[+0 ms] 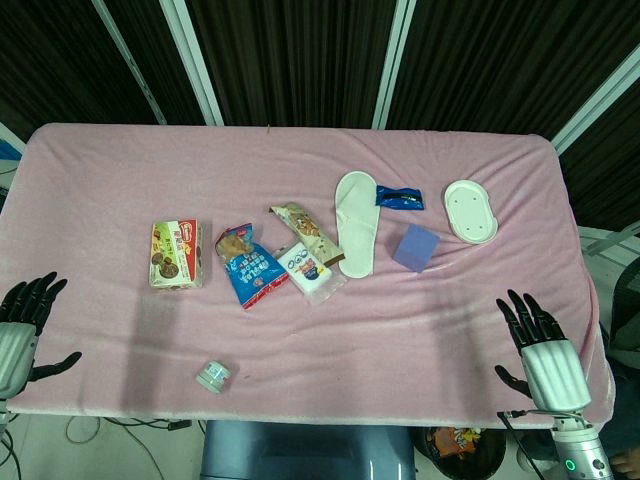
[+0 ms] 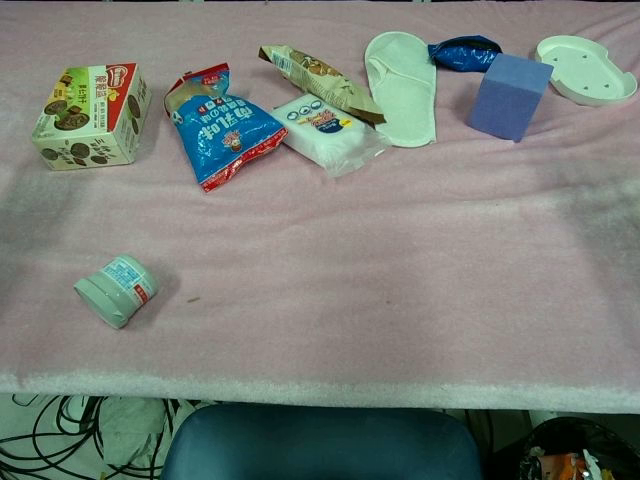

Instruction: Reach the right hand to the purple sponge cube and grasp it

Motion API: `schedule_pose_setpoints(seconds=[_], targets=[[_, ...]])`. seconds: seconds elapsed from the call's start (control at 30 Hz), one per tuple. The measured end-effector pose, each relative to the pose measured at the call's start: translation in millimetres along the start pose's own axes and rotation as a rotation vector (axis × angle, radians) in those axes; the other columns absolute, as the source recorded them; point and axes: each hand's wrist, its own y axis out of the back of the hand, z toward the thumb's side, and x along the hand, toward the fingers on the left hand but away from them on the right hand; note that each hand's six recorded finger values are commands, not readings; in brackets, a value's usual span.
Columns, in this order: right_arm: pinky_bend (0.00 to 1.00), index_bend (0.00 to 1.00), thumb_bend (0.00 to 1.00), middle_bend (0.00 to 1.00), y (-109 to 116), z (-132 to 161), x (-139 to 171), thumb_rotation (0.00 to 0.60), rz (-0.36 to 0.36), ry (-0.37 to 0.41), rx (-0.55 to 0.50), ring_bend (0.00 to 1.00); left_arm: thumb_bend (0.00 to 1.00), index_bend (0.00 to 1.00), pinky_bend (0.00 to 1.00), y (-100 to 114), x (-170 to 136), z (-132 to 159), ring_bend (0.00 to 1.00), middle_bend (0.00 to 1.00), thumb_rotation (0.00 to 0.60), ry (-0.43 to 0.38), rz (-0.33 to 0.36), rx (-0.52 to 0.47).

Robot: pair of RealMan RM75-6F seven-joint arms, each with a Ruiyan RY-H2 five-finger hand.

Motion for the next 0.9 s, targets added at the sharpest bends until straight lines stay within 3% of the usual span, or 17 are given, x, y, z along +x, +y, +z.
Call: schedule_pose_setpoints(seconds=[0.6, 0.9], targets=[[0.22, 0.0, 0.1, 0.0, -6.3, 14.1, -8.0, 0.6, 0.017, 0.017, -0.031, 0.0, 0.0, 0.0, 0.0, 3.8, -1.6, -6.2, 0.0, 0.0, 0.6, 0.019, 0.013, -0.02], [0.22, 0.0, 0.05, 0.0, -5.0, 54.1, -51.9, 0.6, 0.042, 0.047, -0.125, 0.0, 0.0, 0.0, 0.0, 1.7, 2.3, -4.7, 0.0, 0.0, 0.6, 0.016, 0.005, -0.026]])
